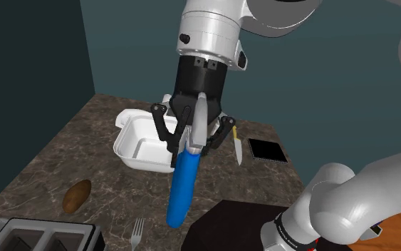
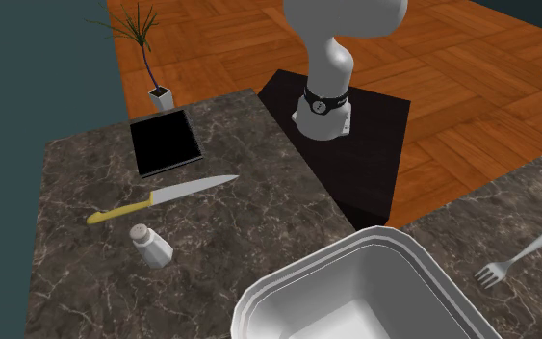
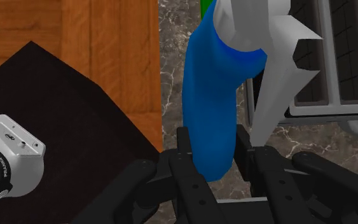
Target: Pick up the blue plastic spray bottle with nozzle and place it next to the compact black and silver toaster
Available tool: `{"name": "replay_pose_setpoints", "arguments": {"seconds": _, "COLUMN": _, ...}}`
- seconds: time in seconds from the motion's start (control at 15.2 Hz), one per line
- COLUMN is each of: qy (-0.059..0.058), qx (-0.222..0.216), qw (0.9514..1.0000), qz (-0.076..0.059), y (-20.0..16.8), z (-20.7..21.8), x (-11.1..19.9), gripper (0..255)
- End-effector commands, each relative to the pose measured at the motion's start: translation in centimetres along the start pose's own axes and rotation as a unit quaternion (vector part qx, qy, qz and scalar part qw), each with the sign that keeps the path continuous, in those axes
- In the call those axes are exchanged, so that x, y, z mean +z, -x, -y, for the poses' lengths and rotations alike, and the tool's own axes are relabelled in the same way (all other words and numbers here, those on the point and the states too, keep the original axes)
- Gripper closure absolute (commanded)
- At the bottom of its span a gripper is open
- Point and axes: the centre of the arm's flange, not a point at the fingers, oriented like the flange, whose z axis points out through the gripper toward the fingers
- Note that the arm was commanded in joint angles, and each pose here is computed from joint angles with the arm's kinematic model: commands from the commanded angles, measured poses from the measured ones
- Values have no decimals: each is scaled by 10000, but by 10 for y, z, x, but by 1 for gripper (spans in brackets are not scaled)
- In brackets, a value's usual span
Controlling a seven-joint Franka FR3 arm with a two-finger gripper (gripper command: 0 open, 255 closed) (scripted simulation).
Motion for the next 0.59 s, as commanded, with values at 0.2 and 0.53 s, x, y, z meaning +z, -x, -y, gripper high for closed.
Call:
{"name": "replay_pose_setpoints", "arguments": {"seconds": 0.2, "qy": -4, "qx": 7, "qw": 10000, "qz": 2, "y": 15, "z": 10, "x": 25, "gripper": 255}}
{"name": "replay_pose_setpoints", "arguments": {"seconds": 0.53, "qy": -4, "qx": 7, "qw": 10000, "qz": 2, "y": 3, "z": 10, "x": 49, "gripper": 255}}
